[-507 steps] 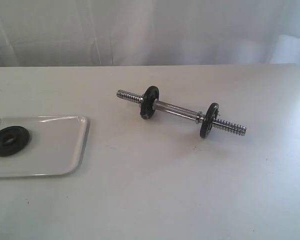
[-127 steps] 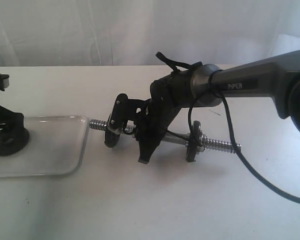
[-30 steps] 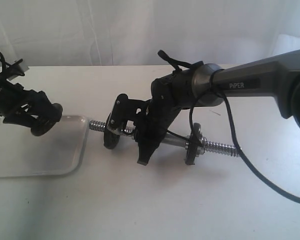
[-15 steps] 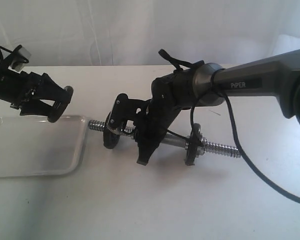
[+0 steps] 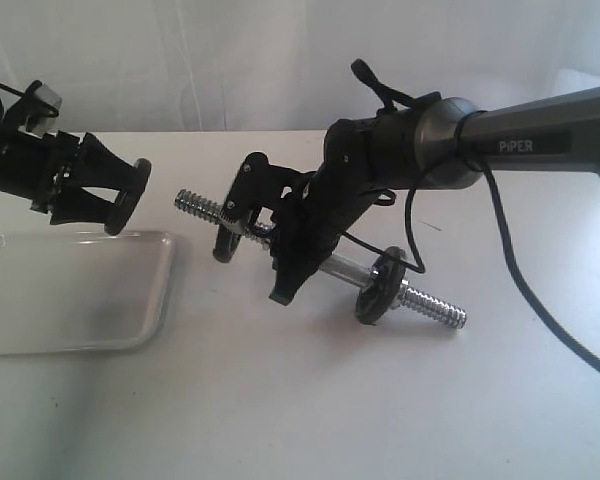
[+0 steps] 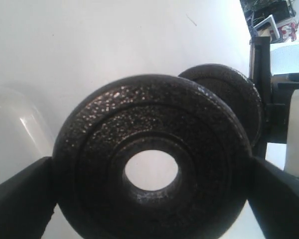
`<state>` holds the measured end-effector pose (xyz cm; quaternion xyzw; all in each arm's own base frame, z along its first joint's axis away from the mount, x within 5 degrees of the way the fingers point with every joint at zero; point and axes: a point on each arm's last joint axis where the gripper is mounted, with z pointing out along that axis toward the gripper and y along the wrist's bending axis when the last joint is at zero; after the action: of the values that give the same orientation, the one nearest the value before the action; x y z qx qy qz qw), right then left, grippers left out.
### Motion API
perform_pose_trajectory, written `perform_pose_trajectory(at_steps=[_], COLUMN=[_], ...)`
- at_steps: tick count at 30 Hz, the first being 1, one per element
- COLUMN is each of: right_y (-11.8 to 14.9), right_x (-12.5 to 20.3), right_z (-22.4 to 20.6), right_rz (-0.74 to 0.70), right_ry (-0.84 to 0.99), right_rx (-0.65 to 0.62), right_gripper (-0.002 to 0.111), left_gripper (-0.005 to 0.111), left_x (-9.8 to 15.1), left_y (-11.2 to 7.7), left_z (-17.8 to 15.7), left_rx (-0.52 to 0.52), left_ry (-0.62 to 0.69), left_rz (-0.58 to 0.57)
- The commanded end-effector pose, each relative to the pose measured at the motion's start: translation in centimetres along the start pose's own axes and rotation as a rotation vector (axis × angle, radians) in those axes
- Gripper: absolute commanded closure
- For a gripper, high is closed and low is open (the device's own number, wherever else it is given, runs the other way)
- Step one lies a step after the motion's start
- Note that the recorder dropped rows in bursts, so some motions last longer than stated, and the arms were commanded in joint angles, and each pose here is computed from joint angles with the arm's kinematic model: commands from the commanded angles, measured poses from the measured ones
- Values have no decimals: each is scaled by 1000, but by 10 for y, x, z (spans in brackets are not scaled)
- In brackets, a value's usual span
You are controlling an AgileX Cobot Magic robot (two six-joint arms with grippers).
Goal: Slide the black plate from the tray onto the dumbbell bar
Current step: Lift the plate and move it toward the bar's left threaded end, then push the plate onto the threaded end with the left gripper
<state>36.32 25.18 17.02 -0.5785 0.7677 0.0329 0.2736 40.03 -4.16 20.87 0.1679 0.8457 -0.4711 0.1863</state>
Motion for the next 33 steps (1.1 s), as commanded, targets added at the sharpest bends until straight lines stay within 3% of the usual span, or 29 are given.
perform_pose_trajectory(at_steps=[1,9,18,33], right_y=[-17,-16,-16,-16], right_x=[-22,-23,-23,-23], right_z=[-31,-31,-31,-31], right_rz=[10,5,3,-1], right_ry=[-153,-163,-162,-163], right_rx=[107,103,102,105], right_gripper=[108,108,108,108], left_gripper=[107,107,107,107], left_x=[-10,-9,-4,-7], left_y=[-17,-23,-13,-29], left_z=[-3,13,28,42], left_rx=[106,165,223,301], left_ry=[-69,-51,-32,-45], left_rz=[8,17,3,60])
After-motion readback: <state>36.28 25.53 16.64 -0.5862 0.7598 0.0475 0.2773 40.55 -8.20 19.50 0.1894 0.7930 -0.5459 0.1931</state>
